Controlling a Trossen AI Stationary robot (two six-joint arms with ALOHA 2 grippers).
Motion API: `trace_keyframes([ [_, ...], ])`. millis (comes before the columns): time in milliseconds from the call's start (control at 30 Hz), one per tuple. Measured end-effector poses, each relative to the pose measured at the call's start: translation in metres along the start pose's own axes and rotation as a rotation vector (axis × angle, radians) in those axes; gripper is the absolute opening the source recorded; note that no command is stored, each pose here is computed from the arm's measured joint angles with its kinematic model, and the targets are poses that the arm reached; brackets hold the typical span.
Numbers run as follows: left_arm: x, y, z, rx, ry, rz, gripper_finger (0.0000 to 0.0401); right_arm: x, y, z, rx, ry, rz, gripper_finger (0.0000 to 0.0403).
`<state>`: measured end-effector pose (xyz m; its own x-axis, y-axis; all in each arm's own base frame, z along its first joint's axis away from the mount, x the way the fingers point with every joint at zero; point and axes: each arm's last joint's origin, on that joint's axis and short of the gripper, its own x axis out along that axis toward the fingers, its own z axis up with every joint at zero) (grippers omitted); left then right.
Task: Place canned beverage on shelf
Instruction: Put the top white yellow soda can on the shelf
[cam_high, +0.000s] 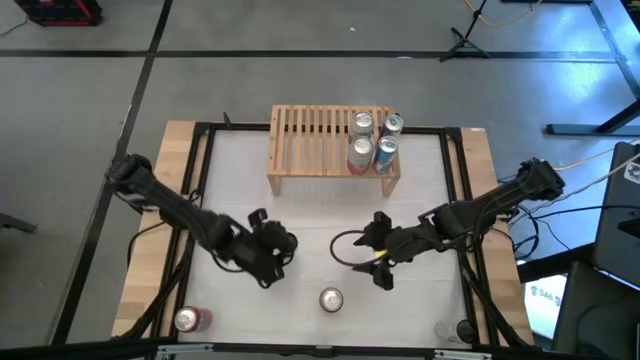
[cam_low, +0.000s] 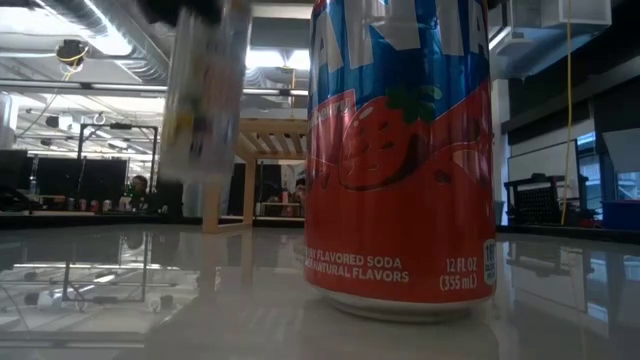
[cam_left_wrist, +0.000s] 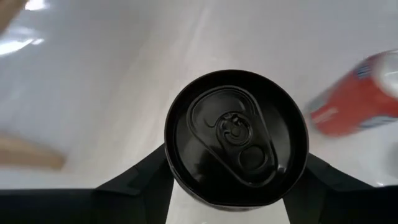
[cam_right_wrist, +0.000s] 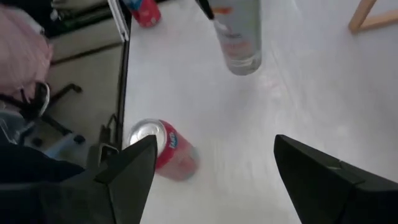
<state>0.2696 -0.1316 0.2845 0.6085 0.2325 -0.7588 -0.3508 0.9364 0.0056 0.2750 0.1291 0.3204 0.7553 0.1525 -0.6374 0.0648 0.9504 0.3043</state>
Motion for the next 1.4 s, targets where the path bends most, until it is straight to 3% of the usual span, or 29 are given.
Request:
trace_keyframes([
  [233, -0.041, 0.038, 0.056, 0.093, -0.065, -0.209, 0.0213, -0.017, -0.002, 0.005, 0.117, -0.054, 0.006, 0.0312],
  [400, -0.057, 0.071, 0.094, 0.128, -0.129, -0.288, 0.0213, -0.022, -0.002, 0.005, 0.11, -0.036, 0.042, 0.0312],
  [733, -0.059, 0.148, 0.158, 0.163, -0.249, -0.163, 0.0213, -0.06, -0.022, 0.014, 0.007, -0.046, 0.11, 0.0312],
  [933, -0.045, 0.189, 0.19, 0.175, -0.232, -0.131, 0.0213, -0.089, -0.042, 0.015, 0.005, -0.068, 0.075, 0.0312],
  [1100, -0.026, 0.223, 0.21, 0.202, -0.203, -0.123, 0.0213, -0.095, -0.052, 0.011, -0.009, -0.042, -0.009, 0.0312],
  [1400, 0.022, 0.269, 0.217, 0.209, -0.149, -0.202, 0.0213, -0.094, -0.058, 0.008, -0.005, -0.024, -0.12, 0.0312],
])
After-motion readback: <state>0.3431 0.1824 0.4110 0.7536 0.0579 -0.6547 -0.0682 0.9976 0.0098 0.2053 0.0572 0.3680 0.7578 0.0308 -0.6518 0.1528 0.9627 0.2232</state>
